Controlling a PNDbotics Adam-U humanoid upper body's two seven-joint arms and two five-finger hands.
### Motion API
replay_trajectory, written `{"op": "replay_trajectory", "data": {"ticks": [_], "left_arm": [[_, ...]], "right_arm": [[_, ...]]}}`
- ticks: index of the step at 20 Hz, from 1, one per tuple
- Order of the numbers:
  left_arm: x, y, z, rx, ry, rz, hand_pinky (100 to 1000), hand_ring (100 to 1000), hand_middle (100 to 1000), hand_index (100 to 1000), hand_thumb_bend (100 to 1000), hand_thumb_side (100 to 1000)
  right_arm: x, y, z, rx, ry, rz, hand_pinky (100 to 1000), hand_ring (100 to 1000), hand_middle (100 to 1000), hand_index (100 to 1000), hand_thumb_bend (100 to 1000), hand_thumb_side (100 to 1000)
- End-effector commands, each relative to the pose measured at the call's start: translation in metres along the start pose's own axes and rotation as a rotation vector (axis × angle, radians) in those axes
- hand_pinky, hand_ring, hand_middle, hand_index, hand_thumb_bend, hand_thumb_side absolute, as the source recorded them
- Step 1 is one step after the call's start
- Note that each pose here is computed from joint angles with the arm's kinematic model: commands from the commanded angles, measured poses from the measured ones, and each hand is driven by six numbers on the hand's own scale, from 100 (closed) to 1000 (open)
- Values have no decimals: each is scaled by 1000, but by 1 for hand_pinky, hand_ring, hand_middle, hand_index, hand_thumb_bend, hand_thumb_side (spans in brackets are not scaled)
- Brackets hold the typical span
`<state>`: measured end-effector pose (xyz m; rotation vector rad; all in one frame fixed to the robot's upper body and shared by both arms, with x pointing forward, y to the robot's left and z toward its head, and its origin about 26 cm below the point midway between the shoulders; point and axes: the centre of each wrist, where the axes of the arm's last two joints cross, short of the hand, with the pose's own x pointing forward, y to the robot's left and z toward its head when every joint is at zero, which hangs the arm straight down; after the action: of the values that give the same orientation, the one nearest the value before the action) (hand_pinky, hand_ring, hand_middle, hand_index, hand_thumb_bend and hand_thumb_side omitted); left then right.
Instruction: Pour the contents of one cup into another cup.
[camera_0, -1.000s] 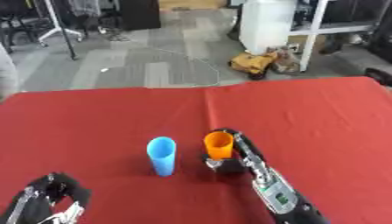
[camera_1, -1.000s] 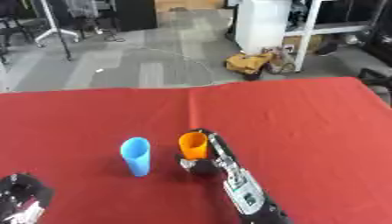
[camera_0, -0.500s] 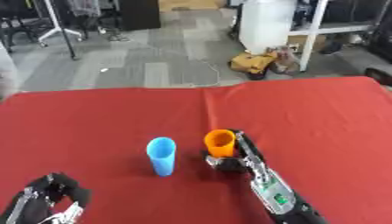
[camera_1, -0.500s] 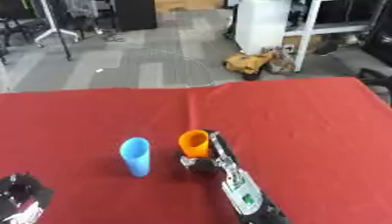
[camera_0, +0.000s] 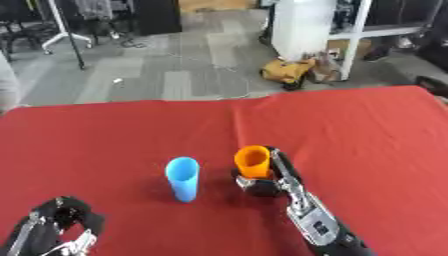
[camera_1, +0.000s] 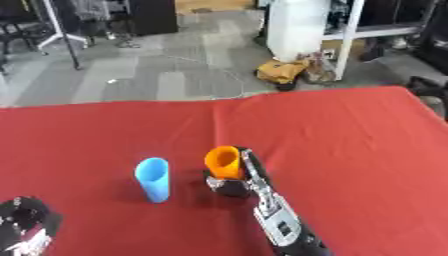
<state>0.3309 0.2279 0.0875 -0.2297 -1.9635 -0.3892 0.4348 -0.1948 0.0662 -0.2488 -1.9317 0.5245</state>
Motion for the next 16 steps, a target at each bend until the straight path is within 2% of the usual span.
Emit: {"op": "replay_trajectory", "data": {"ticks": [1,6,12,16], "left_arm": [[9,7,-10,-15,-24,-47,635,406,436,553,387,100],[13,11,-28,-30,-43,-96,634,405,437,554,389,100],[2,10,-42,-22,-17,-118,638,420,452,570,407,100],[-11,2,-50,-28,10,-148,665,482,506,638,489,100]], "right_arm": [[21,-17,-10,-29,-82,3,575,223,211,485,321,100],[43,-28,-12,-53,-155,-17,576,225,213,484,329,100],[59,-40,-11,-90,-199,-40,577,229,216,485,335,100],[61,-48,-8,-125,-205,-47,577,231,217,485,338,100]]}}
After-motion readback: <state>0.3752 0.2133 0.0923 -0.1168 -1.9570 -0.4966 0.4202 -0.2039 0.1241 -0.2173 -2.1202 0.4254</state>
